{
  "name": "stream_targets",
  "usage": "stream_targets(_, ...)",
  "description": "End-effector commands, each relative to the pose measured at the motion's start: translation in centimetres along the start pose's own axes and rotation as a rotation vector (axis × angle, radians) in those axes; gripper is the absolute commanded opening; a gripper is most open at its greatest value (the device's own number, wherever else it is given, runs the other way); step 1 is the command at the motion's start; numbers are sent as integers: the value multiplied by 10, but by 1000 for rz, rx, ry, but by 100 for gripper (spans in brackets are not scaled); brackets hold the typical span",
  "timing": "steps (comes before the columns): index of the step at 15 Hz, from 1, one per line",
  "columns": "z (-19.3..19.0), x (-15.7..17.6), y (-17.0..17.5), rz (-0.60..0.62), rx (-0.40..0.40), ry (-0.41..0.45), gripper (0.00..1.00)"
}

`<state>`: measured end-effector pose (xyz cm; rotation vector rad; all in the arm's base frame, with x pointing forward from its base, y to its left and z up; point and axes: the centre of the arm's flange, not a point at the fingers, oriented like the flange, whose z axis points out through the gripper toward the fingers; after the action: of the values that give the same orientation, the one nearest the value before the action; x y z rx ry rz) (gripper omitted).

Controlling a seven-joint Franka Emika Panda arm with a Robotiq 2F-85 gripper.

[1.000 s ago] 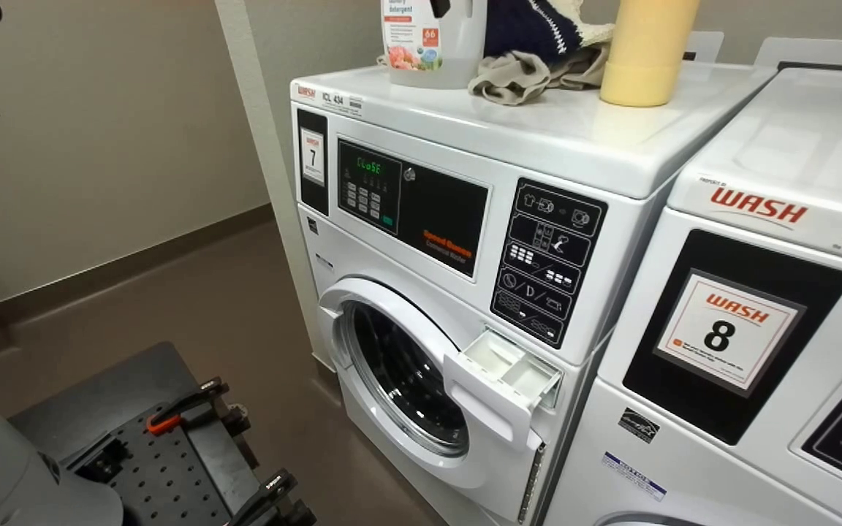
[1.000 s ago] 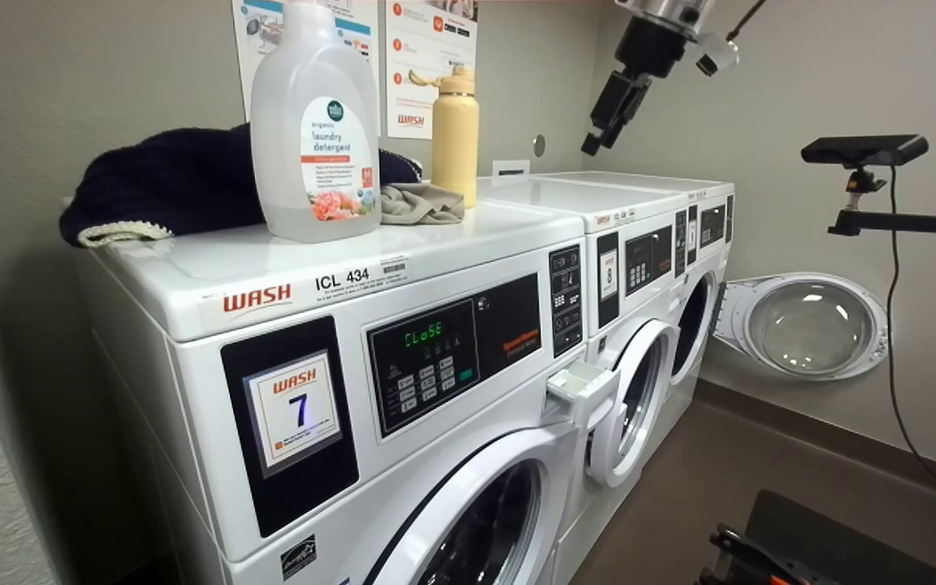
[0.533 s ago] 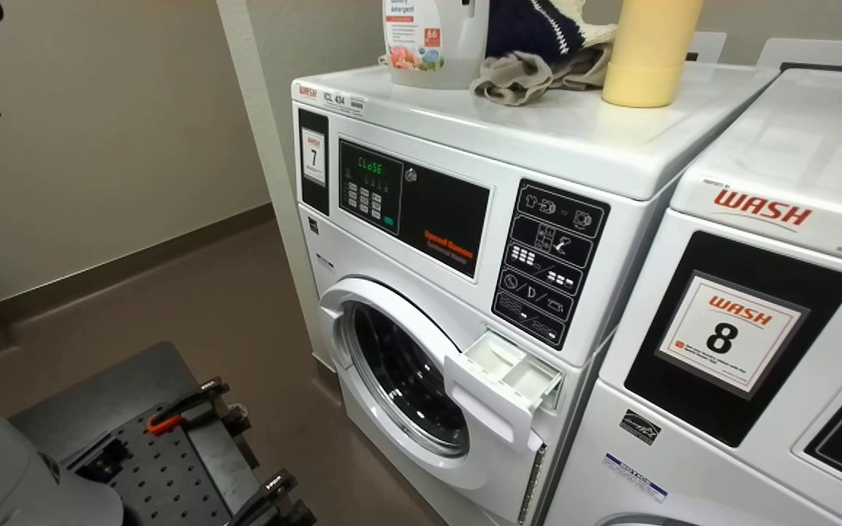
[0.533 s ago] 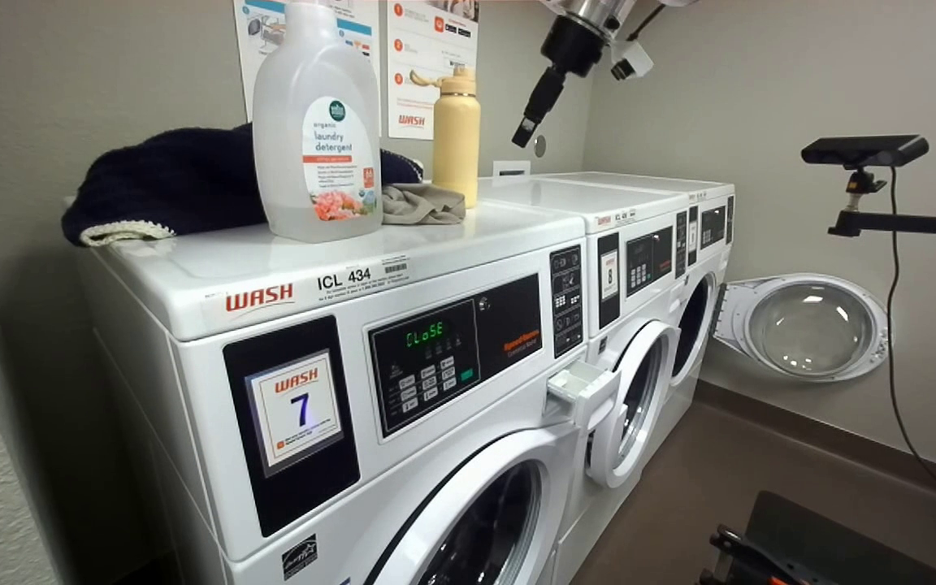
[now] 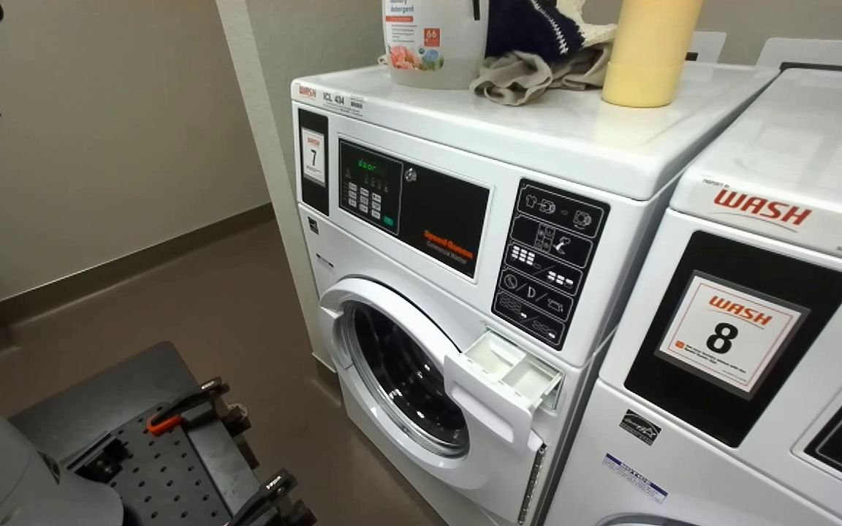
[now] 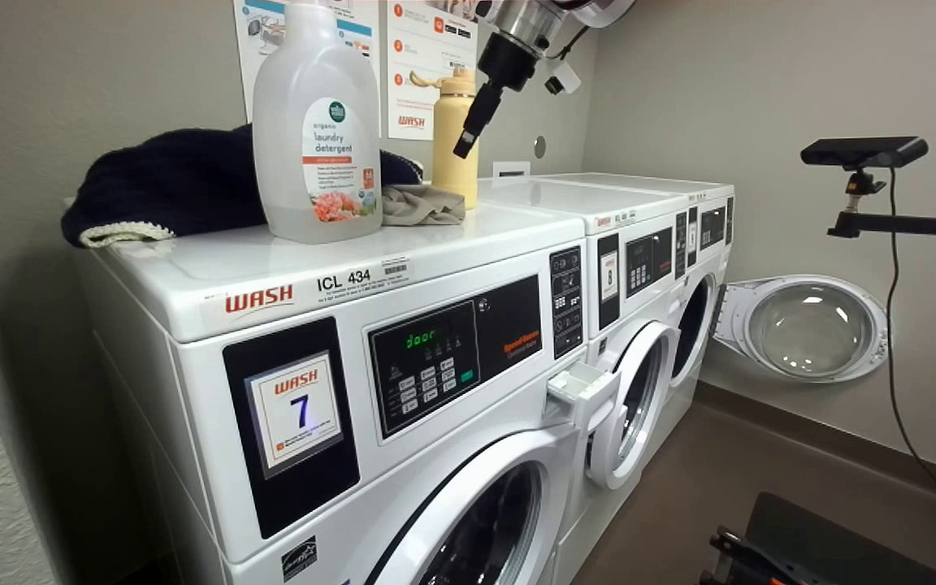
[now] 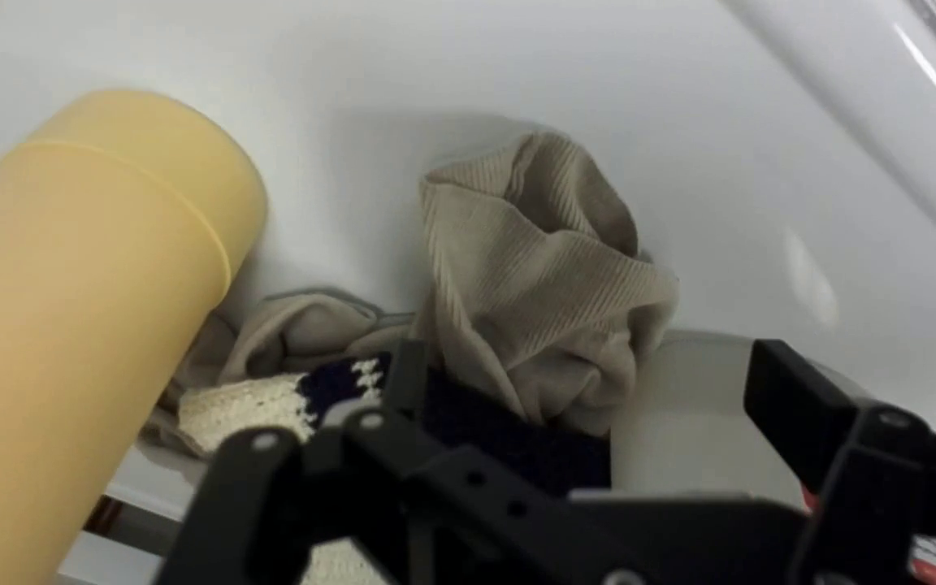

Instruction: Put the dish washing liquid in the washing machine and close the drawer

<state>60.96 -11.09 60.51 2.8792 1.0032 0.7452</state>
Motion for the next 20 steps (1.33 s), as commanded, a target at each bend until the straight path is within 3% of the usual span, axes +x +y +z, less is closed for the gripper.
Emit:
stream_targets(1, -2, 33, 2, -45, 18, 49, 100)
stream_targets(5, -6, 55, -13, -69, 14, 119, 100)
stream_targets(12, -5, 59, -14, -93, -6, 216, 100)
stream_targets(18, 16, 61, -6, -119, 10, 248, 100)
stream_targets(20, 13, 59, -12, -97, 26, 217, 100)
